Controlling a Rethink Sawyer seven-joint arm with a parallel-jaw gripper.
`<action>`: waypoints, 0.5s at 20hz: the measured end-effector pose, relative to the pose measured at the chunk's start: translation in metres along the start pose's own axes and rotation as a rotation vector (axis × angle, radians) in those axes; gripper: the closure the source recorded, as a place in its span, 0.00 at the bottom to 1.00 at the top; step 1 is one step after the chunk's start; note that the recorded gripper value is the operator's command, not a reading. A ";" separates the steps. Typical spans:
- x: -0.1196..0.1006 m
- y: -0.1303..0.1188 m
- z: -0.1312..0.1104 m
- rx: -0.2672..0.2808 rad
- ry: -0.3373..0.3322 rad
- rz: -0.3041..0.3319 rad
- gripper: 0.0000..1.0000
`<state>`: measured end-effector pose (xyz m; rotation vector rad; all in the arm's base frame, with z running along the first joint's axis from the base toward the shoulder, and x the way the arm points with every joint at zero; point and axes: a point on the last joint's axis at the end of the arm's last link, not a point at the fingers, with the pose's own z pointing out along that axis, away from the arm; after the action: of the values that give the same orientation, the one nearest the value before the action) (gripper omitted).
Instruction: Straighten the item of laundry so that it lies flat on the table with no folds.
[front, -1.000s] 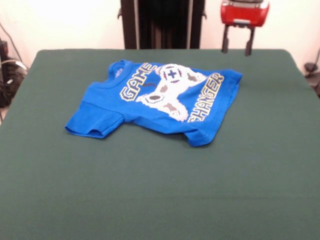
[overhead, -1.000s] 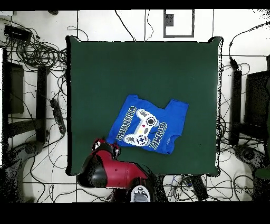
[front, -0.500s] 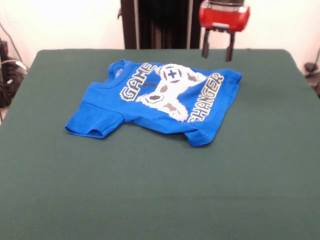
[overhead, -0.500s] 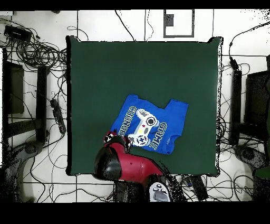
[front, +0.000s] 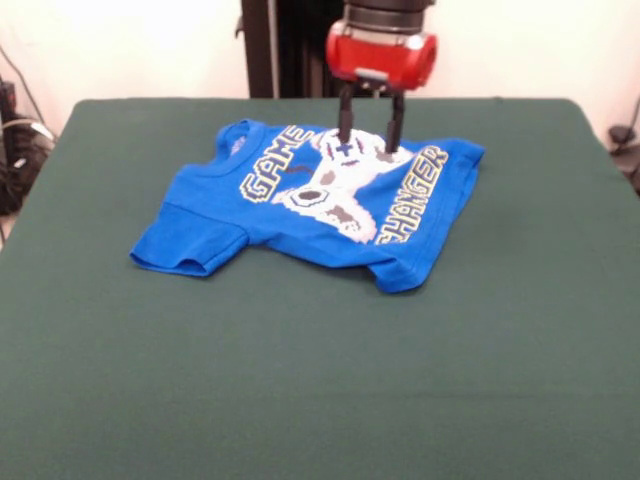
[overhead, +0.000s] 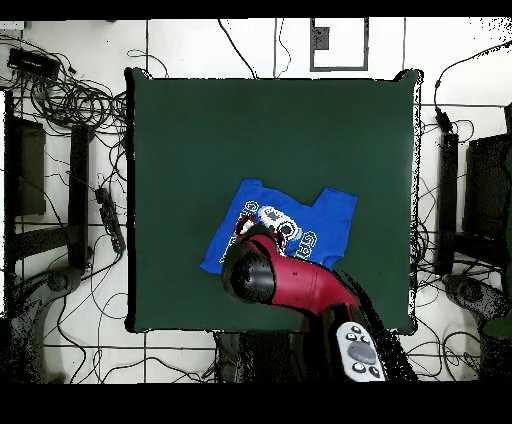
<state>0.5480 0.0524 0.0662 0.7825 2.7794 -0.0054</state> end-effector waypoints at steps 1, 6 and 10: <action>-0.006 -0.001 0.002 -0.001 -0.006 0.002 0.00; -0.028 0.006 0.014 -0.009 -0.034 -0.010 0.00; -0.039 0.014 0.026 -0.010 -0.033 -0.020 0.00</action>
<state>0.5931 0.0422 0.0517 0.7452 2.7538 -0.0083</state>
